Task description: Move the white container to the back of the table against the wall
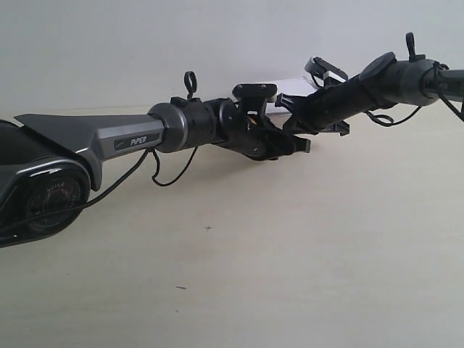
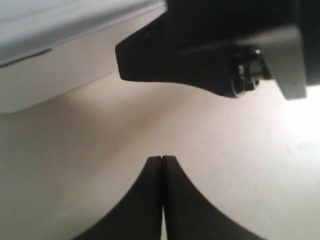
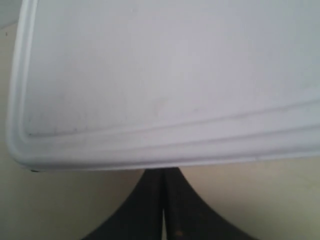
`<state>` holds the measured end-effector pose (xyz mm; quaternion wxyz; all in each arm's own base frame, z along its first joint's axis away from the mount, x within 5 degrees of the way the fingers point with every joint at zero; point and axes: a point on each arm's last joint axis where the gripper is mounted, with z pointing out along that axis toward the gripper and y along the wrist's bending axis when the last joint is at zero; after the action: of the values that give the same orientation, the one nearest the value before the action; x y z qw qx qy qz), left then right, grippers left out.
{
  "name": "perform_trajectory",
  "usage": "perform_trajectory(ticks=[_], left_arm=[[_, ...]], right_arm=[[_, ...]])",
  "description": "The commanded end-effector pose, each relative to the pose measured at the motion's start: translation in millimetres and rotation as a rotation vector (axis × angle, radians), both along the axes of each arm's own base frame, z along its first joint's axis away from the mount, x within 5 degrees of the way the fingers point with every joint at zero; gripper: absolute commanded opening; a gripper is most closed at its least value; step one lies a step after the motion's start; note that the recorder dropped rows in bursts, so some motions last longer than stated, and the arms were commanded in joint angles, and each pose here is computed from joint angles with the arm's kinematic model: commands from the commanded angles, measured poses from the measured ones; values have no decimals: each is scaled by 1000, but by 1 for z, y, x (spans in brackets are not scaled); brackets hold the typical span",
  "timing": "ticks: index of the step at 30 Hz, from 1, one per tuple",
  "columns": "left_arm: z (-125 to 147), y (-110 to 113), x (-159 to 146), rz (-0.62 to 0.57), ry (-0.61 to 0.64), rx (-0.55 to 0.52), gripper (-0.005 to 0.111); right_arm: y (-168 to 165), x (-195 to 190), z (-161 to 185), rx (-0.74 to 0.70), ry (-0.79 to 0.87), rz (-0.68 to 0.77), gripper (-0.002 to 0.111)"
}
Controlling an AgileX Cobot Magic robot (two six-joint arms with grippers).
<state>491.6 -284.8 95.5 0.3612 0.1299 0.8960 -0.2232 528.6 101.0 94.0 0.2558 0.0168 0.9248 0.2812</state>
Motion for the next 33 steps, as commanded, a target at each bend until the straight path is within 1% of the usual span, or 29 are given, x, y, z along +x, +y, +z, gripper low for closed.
perform_trajectory(ticks=[1, 6, 13, 21, 25, 30, 33], left_arm=[[4, 1, -1, -18, 10, 8, 0], [3, 0, -2, -28, 24, 14, 0], [4, 0, -3, -32, 30, 15, 0], [5, 0, -3, -47, 21, 27, 0], [5, 0, -3, -51, 22, 30, 0], [5, 0, -3, -53, 26, 31, 0], [5, 0, -3, -53, 26, 31, 0]], right_arm=[[1, 5, -2, 6, -24, -49, 0], [1, 9, 1, 41, -43, -98, 0], [-1, 11, 2, 34, -67, -124, 0], [-2, 13, 4, 30, -84, -132, 0], [0, 14, 9, 42, -83, -114, 0], [8, 15, 12, 40, -100, -105, 0], [12, 14, 6, 38, -89, -97, 0]])
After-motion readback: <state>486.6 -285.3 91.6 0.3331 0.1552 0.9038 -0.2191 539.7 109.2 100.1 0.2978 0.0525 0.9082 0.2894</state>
